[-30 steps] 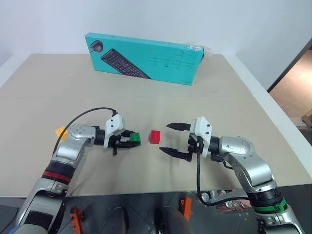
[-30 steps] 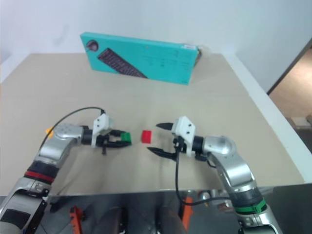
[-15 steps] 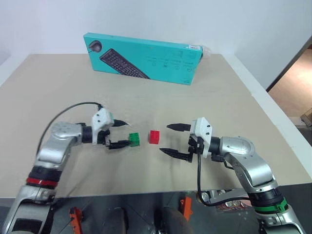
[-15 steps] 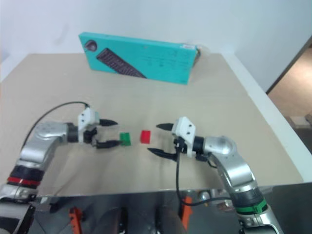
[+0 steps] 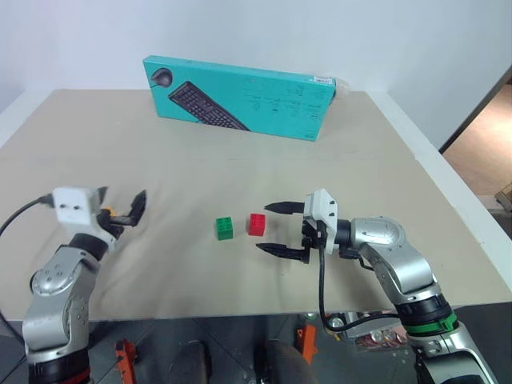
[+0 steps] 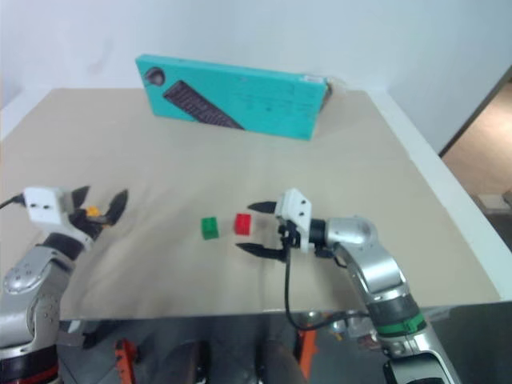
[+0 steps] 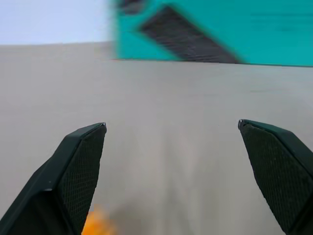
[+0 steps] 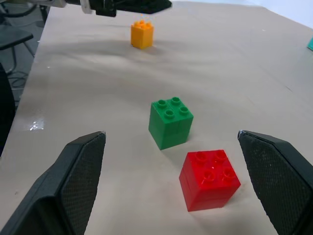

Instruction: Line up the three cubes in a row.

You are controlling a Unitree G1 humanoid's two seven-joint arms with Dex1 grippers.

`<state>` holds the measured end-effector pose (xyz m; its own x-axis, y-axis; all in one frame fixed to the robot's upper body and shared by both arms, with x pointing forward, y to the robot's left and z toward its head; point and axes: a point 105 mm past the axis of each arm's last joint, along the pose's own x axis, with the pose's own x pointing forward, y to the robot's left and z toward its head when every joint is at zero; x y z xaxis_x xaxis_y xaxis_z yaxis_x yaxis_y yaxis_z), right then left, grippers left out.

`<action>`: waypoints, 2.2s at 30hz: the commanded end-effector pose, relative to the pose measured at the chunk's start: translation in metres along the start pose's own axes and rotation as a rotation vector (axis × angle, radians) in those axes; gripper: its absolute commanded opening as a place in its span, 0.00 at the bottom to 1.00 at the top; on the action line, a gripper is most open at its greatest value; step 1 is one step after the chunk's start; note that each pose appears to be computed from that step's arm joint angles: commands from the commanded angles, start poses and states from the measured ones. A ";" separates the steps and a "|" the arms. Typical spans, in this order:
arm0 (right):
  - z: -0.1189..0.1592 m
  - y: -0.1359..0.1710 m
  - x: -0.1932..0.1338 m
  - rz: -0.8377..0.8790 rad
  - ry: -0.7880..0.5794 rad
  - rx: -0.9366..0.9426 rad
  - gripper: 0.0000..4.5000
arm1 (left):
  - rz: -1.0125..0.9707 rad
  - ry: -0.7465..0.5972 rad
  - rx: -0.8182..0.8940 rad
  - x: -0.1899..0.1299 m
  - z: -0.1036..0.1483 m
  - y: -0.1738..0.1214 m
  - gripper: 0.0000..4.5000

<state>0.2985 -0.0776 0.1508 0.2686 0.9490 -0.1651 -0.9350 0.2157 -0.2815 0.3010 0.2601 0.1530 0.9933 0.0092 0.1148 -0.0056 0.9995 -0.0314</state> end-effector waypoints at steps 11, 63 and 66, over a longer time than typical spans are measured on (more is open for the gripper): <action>0.011 -0.006 -0.003 0.030 -0.006 -0.056 1.00 | 0.287 0.026 -0.038 0.000 -0.022 0.013 0.99; 0.008 -0.002 -0.023 -0.095 0.044 -0.056 1.00 | -1.307 0.232 0.267 0.010 -0.031 -0.092 0.30; 0.008 -0.003 -0.024 -0.097 0.047 -0.056 1.00 | -1.314 0.241 0.274 0.009 -0.033 -0.090 0.30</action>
<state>0.2950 -0.0972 0.1466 0.3615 0.9072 -0.2153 -0.9084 0.2907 -0.3005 0.3144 0.1669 0.1176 0.2809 -0.9204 -0.2721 0.9582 0.2531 0.1330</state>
